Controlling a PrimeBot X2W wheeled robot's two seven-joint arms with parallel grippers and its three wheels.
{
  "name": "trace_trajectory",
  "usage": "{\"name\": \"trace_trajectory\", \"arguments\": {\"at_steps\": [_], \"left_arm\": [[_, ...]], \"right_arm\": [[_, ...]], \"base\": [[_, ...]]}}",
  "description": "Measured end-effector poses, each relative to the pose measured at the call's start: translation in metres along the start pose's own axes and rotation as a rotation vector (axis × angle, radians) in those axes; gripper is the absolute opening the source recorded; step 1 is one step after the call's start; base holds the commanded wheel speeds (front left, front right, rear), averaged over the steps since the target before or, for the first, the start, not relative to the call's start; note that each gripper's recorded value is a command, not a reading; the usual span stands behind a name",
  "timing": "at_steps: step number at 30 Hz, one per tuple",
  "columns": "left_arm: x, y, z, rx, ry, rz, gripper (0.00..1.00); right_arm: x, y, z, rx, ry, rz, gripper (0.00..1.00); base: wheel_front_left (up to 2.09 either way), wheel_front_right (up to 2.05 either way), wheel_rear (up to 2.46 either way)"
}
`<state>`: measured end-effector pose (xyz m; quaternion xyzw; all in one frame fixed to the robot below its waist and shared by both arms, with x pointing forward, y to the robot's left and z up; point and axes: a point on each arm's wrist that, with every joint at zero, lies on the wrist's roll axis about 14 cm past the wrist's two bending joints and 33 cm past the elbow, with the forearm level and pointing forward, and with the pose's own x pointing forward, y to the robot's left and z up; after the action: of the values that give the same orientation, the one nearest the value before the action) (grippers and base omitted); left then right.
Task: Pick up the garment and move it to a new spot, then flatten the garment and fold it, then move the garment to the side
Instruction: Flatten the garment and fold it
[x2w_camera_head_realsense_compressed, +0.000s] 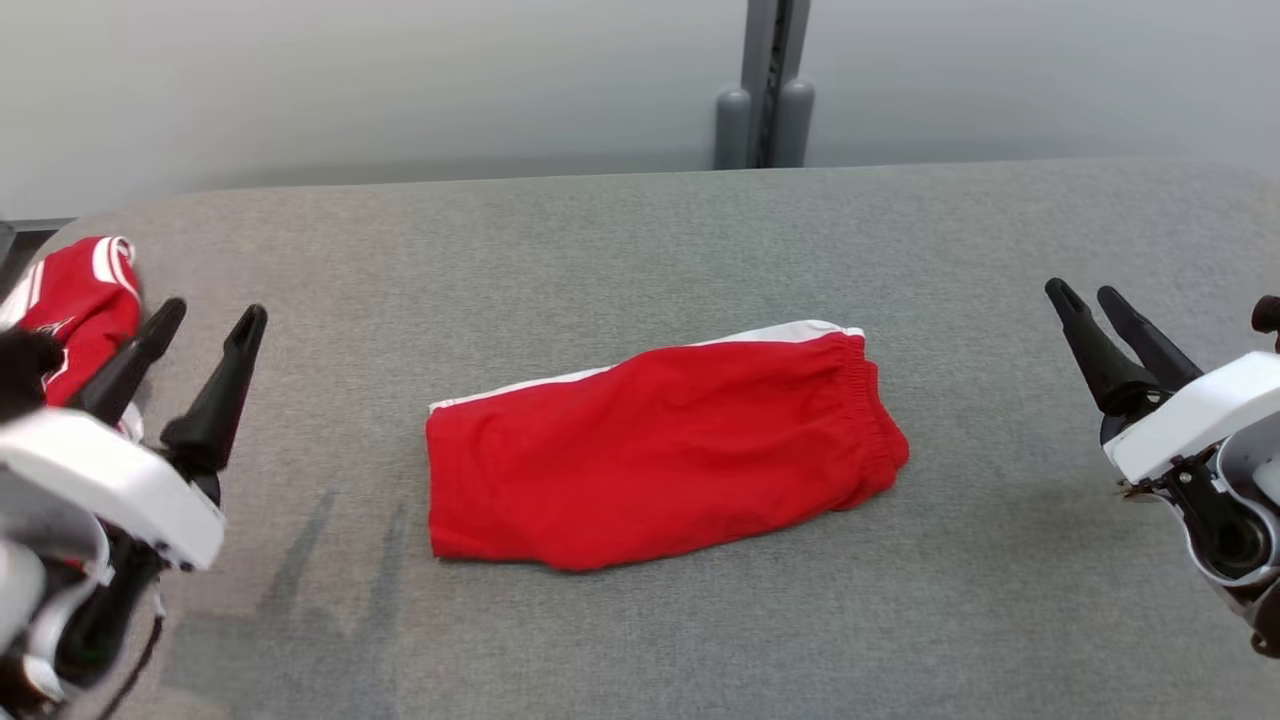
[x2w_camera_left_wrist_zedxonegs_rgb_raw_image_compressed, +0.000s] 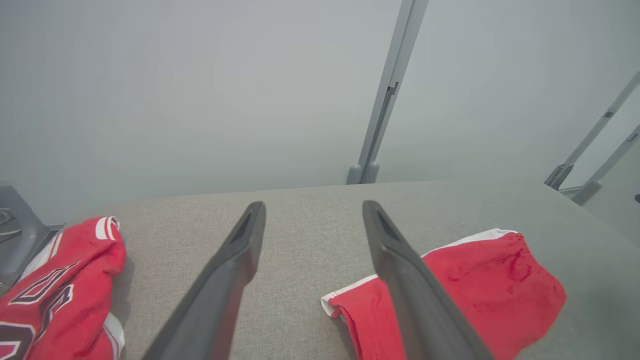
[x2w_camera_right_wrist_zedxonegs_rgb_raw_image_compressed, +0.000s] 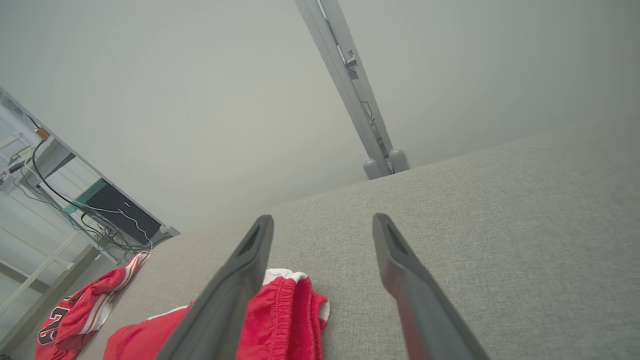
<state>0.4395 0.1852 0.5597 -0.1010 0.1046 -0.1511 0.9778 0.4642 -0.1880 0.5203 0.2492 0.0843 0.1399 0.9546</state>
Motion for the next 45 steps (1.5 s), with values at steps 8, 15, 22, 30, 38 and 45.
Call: {"name": "trace_trajectory", "arguments": {"at_steps": [8,15,22,30,38,45], "left_arm": [[-0.043,0.005,-0.011,-0.004,-0.195,0.132,1.00],[-0.062,0.003,-0.012,-0.026,-0.306,0.230,1.00],[-0.070,0.006,-0.008,-0.052,-0.412,0.312,1.00],[-0.072,0.004,-0.028,-0.056,-0.400,0.319,1.00],[-0.077,0.002,-0.045,-0.081,-0.380,0.325,1.00],[-0.086,0.011,-0.052,-0.085,-0.376,0.360,1.00]], "right_arm": [[0.012,0.005,-0.002,-0.001,-0.095,-0.019,1.00],[-0.003,0.015,-0.013,-0.045,-0.162,-0.027,1.00],[-0.012,0.024,-0.054,-0.113,-0.082,-0.028,1.00],[0.003,0.024,-0.077,-0.192,0.044,-0.042,1.00],[0.022,0.021,-0.106,-0.226,0.240,-0.072,1.00],[0.030,0.021,-0.129,-0.204,0.354,-0.094,1.00]], "base": [[0.00,0.00,0.00],[0.00,0.00,0.00],[0.00,0.00,0.00],[0.00,0.00,0.00],[0.00,0.00,0.00],[0.00,0.00,0.00]]}}
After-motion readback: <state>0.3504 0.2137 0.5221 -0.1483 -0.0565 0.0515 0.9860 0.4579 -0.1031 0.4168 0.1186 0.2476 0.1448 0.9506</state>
